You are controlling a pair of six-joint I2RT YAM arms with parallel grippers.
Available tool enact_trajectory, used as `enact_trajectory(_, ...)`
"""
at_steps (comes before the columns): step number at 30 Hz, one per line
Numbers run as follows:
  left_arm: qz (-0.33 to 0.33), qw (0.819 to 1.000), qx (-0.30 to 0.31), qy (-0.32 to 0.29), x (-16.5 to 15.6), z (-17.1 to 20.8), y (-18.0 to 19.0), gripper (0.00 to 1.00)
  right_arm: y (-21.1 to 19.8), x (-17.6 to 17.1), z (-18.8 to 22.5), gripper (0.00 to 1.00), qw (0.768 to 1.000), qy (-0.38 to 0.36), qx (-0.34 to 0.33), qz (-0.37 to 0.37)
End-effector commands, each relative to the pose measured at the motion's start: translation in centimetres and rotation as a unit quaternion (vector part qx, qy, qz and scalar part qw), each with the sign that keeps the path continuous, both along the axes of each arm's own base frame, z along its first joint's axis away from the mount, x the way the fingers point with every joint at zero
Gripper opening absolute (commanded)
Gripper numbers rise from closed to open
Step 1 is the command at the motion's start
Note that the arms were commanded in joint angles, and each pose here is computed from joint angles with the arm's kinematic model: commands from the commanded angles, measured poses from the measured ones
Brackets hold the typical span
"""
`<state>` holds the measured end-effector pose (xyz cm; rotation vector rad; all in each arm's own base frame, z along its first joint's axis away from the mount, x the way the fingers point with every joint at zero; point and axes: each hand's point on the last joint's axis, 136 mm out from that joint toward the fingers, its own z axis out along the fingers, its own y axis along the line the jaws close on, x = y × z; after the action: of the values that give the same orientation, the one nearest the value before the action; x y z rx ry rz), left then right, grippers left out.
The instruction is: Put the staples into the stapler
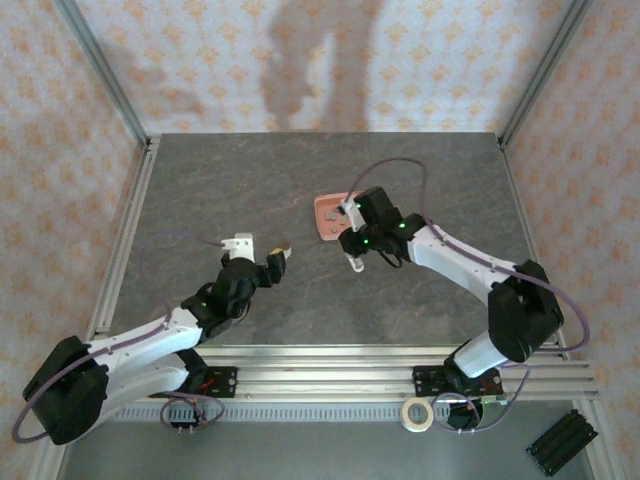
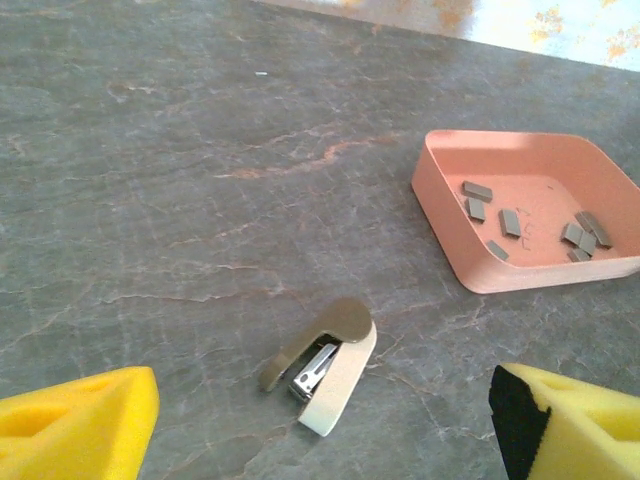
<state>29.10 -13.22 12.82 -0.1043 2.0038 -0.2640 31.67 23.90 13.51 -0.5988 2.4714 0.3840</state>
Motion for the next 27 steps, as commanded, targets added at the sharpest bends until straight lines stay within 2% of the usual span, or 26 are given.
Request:
enact_trajectory(1,-0.009,1.0,-0.03,-0.005,1.0,0.9,-1.3,0.88,-4.6,-0.4,-1.7,0.14,0.975,0.068,-0.041,-0.209)
enact_trajectory(4,-0.012,0.999,-0.044,0.001,1.4,0.8,-1.9,0.88,-5.8,-1.1,-3.7,0.15,0.955,0.11,-0.075,-0.265)
enact_trajectory(8,-0.017,0.999,-0.044,0.012,1.4,0.8,-2.3,0.88,-5.4,-0.9,-5.1,0.15,0.949,0.122,-0.066,-0.283)
enact_trajectory(16,0.001,0.999,-0.042,-0.002,0.6,1.2,-0.8,0.88,-3.5,0.0,-6.7,0.16,0.954,0.136,-0.075,-0.257)
enact_trajectory(22,0.013,0.999,-0.033,-0.004,0.0,1.1,0.2,0.88,-0.9,0.6,-6.9,0.18,0.97,0.128,-0.084,-0.19)
enact_trajectory(27,0.015,0.999,-0.033,-0.005,-0.1,1.0,0.4,0.88,0.0,0.8,-7.6,0.18,0.97,0.141,-0.093,-0.175)
